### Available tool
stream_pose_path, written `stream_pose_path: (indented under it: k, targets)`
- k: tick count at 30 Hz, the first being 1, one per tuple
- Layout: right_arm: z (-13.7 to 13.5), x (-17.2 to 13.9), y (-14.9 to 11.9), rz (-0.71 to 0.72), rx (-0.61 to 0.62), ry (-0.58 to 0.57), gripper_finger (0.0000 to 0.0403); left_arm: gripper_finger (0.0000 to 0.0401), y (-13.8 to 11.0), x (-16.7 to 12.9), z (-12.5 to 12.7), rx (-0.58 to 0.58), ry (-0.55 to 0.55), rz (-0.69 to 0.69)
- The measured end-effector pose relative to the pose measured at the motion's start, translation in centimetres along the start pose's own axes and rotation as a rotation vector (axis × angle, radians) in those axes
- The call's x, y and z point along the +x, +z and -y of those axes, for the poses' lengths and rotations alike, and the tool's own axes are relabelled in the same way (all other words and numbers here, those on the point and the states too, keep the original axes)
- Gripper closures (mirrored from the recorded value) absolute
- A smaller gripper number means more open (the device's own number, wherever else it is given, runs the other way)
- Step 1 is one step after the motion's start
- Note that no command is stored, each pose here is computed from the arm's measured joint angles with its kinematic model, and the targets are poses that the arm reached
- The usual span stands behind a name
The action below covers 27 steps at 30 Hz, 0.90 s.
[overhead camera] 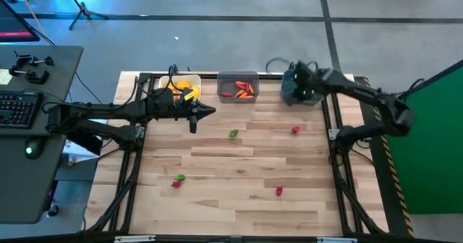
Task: Sort produce into baskets
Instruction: Put the bottom right green bell pepper into the blue bin, then put the bottom left red bell pepper into the blue bin
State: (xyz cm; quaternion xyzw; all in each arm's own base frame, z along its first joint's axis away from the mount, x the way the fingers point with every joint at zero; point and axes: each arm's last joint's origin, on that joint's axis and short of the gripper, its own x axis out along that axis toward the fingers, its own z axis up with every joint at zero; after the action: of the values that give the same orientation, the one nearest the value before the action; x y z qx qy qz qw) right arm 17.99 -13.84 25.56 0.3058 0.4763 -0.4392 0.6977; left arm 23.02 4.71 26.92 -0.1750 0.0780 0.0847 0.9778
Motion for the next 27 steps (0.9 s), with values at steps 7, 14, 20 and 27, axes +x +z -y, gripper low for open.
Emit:
stream_pose_path:
  k: [7, 14, 20, 27]
  targets:
    - [5.5, 5.3, 3.8, -0.084, 0.038, -0.046, 0.0386, 0.0401, -0.1, 0.0, -0.1, 0.0, 0.015, -0.01]
    - [7.8, 9.1, 4.3, -0.202, 0.06, -0.096, 0.0365, 0.0401, -0.4, 0.0, -0.3, -0.009, 0.071, -0.026]
    - [8.2, 8.8, 4.4, -0.19, 0.091, -0.11, 0.028, 0.0401, -0.4, 0.0, -0.3, -0.012, 0.071, -0.028]
    - [8.1, 6.5, 4.1, -0.144, 0.098, -0.094, 0.0196, 0.0401, -0.8, 0.0, -0.4, -0.014, 0.08, -0.066]
